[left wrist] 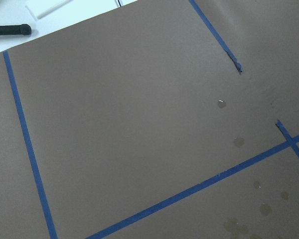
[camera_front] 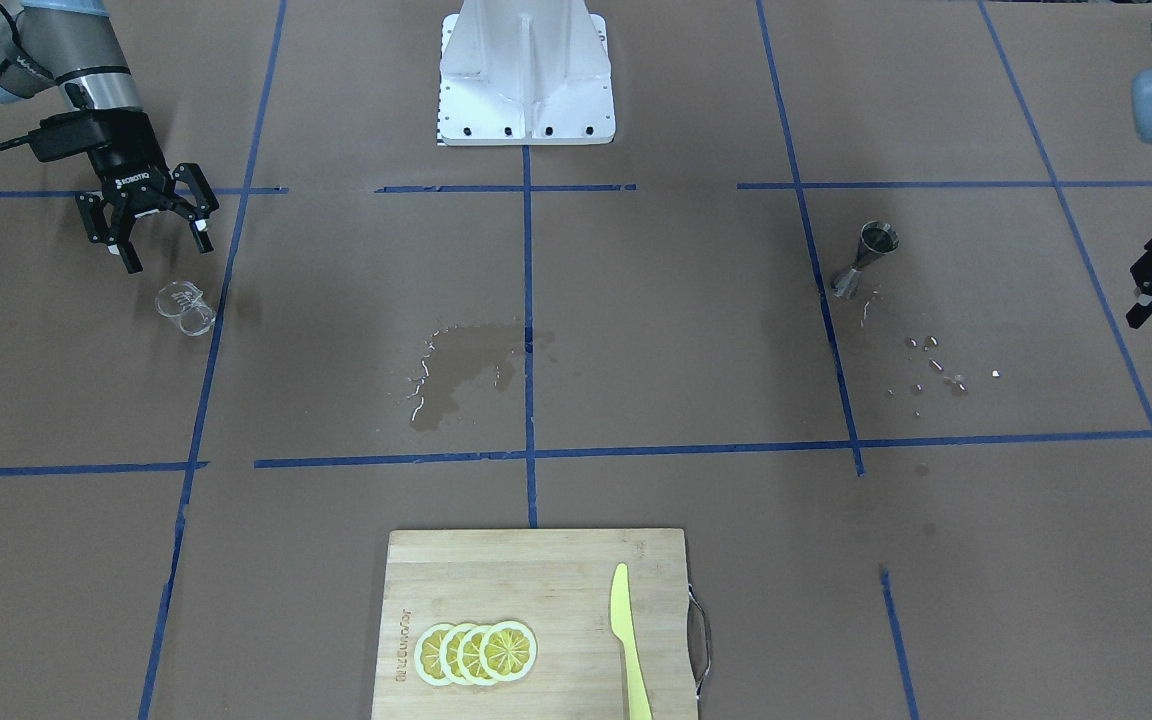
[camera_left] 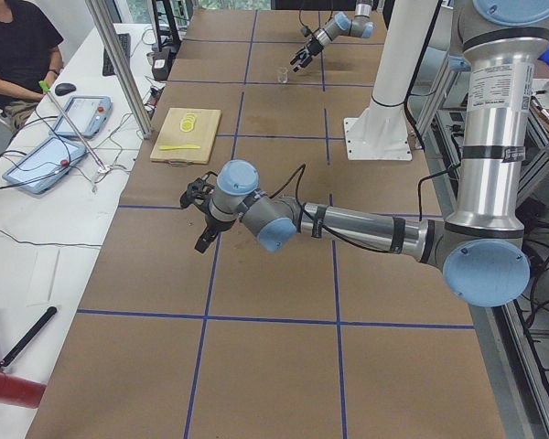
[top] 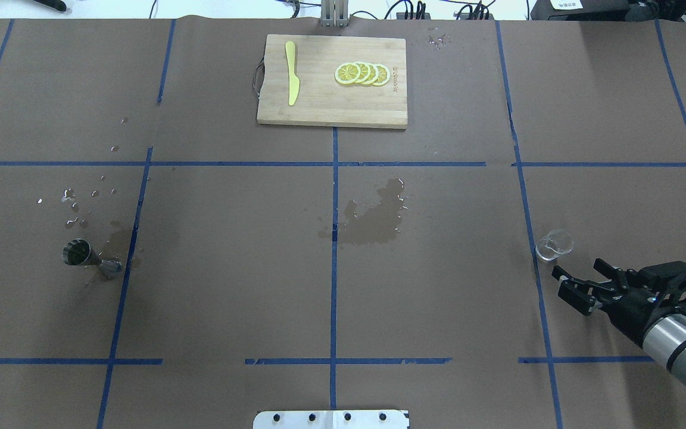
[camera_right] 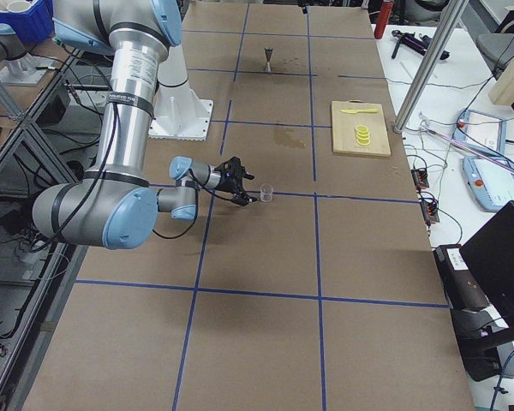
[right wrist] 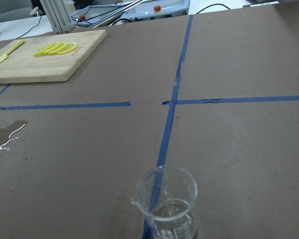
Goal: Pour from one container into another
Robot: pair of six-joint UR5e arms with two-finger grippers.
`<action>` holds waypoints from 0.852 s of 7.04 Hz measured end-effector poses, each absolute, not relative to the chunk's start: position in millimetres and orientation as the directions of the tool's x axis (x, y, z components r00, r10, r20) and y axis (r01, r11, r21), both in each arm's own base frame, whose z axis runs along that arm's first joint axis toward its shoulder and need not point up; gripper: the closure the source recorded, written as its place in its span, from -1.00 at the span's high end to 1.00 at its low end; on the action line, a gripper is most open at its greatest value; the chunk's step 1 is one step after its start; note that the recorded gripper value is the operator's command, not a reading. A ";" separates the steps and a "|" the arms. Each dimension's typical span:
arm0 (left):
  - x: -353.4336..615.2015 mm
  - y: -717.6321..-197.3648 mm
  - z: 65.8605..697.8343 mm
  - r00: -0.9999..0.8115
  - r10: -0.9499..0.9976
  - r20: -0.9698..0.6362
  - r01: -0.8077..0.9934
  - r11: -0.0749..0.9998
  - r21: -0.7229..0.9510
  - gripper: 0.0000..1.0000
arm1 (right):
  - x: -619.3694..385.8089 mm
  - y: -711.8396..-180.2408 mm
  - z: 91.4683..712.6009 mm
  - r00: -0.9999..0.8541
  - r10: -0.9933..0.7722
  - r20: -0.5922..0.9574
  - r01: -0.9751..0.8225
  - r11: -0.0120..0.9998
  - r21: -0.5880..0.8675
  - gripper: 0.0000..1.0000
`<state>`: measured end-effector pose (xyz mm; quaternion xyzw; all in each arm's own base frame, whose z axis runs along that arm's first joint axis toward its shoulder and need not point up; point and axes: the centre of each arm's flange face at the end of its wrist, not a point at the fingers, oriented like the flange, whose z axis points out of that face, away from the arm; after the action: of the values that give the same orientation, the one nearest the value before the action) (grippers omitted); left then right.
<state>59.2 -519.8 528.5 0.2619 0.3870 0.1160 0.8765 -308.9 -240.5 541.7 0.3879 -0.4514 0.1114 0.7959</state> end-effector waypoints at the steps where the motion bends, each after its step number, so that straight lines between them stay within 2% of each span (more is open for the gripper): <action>1: 59.2 -519.8 530.9 0.674 0.405 -0.618 -0.002 0.838 0.546 1.00 | -290.7 -249.5 541.9 0.560 -0.165 0.812 -0.497 0.717 0.488 1.00; 3: 57.2 -511.1 540.2 0.676 0.398 -0.620 -0.007 0.845 0.534 1.00 | -235.9 -295.5 549.9 0.545 -0.111 0.831 -0.445 0.802 0.399 1.00; 6: 54.3 -498.8 552.5 0.679 0.388 -0.624 -0.013 0.855 0.518 1.00 | -125.6 -383.0 550.8 0.647 -0.139 0.750 -0.311 0.850 0.426 1.00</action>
<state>54.3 -498.8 552.5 0.2439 0.3844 0.1133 0.8831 -125.6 -383.0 550.8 0.2695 -0.4172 0.0496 0.8665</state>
